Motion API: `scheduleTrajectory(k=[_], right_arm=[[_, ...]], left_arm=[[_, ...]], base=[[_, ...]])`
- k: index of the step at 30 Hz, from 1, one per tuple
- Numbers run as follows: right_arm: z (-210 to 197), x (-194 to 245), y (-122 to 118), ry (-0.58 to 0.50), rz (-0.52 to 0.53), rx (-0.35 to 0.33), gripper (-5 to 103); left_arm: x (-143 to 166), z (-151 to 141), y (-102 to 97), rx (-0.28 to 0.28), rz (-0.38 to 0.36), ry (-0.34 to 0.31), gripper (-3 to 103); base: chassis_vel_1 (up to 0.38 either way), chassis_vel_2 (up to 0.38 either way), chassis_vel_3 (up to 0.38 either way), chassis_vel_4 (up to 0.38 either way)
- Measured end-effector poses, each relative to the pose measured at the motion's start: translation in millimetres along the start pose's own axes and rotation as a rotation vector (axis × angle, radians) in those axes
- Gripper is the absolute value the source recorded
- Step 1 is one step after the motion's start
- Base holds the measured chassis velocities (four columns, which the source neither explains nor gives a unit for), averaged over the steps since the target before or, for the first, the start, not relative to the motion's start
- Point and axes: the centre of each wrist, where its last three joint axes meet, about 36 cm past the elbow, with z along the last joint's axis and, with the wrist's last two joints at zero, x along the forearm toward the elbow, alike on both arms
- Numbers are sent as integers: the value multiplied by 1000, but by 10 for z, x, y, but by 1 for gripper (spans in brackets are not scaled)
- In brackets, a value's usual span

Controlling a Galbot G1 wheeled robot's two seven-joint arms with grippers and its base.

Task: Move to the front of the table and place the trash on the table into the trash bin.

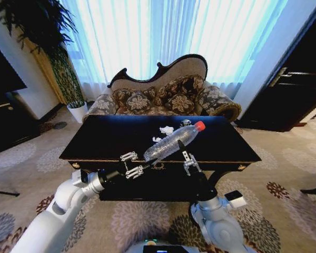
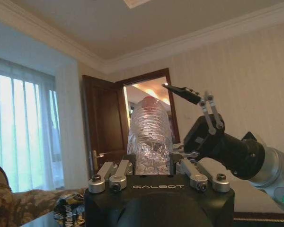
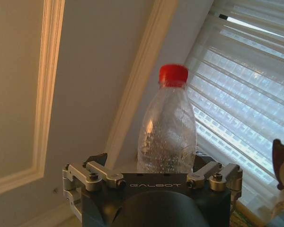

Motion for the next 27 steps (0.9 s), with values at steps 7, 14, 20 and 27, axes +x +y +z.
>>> scheduleTrajectory(k=[7, 14, 20, 27], right_arm=[[56, 13, -47, 27, 23, 26, 100], [65, 34, -92, 47, 52, 57, 82], [54, 47, -113, 49, 58, 62, 59], [23, 48, -148, 45, 53, 69, 37]], left_arm=[[-47, 104, -19, 9, 21, 21, 34], [-74, 162, -44, 19, 37, 25, 34], [-66, 156, -59, 18, 35, 20, 34], [-2, 113, -94, 6, 20, 17, 35]], base=[[0, 0, 0, 0], [0, 0, 0, 0], [0, 0, 0, 0], [0, 0, 0, 0]])
